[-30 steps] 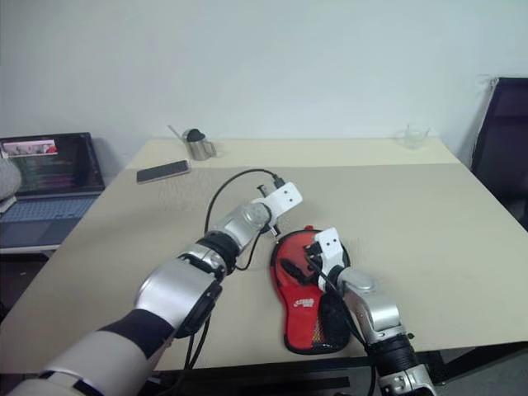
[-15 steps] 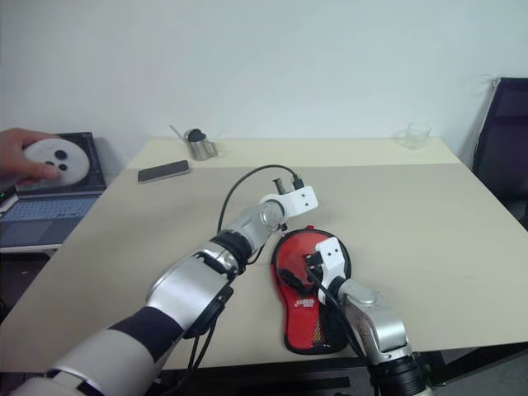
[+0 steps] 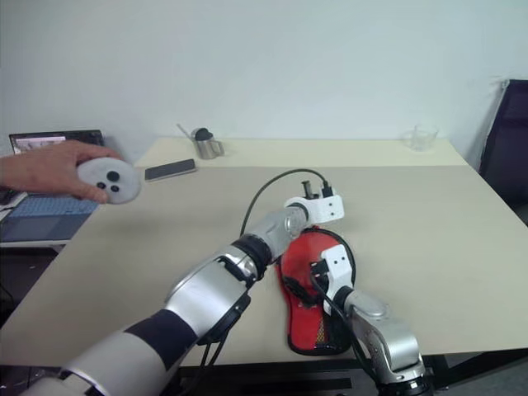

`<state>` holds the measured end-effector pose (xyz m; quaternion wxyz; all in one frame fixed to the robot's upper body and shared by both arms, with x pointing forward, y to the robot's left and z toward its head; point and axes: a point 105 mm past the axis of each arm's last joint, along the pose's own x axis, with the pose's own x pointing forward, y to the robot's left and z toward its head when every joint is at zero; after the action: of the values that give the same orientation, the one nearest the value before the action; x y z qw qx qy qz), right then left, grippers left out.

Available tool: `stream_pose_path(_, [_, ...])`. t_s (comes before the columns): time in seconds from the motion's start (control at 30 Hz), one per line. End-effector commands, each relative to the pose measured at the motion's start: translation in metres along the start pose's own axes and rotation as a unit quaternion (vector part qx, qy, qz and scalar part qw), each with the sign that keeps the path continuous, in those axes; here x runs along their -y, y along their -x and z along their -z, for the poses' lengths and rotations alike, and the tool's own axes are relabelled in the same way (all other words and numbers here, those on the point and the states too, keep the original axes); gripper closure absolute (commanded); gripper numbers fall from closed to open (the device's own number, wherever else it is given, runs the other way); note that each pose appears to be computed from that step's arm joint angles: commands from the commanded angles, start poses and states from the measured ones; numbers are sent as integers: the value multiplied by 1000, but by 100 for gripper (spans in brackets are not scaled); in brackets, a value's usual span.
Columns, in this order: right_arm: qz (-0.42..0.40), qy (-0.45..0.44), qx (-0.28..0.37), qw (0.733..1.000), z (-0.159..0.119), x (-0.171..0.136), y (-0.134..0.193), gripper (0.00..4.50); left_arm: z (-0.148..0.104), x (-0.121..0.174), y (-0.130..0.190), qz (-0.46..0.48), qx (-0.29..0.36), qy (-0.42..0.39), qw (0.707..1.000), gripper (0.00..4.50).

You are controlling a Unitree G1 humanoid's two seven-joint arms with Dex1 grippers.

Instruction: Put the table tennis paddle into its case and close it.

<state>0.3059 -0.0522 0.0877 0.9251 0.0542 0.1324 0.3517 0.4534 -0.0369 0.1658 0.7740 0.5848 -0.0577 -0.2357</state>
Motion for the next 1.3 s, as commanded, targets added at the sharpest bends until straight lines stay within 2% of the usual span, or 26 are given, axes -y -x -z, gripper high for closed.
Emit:
stream_pose_path(0.03, [5,-26,-47,999,24,1,0,15,-35,-24,0,-35,51,-11,998,437])
stream_pose_path(0.3, [-3,-26,-42,999,21,4,-7,15,-3,8,0,43,8,55,998,437])
stream_pose_path(0.33, [-5,-24,-42,999,20,4,-9,15,0,10,1,48,6,64,997,365])
stream_pose_path(0.47, [-14,-19,-43,999,18,6,-15,15,13,25,3,77,-9,37,996,232])
stream_pose_path(0.57, [-18,-16,-44,999,17,8,-18,15,18,42,4,108,-14,-20,994,124])
stream_pose_path(0.67, [-18,-7,-44,999,13,14,-18,15,14,52,5,123,-3,-33,992,124])
stream_pose_path(0.87, [-10,16,-43,999,-4,39,-2,15,14,47,6,121,8,-28,992,124])
stream_pose_path(1.07, [-64,71,-68,993,-26,45,35,15,0,28,6,120,52,73,989,124])
stream_pose_path(1.17, [-77,110,-99,986,-41,59,67,15,-10,12,10,132,96,140,977,124])
stream_pose_path(1.3, [-73,144,-126,979,-58,78,94,15,-14,-4,17,156,146,190,958,124])
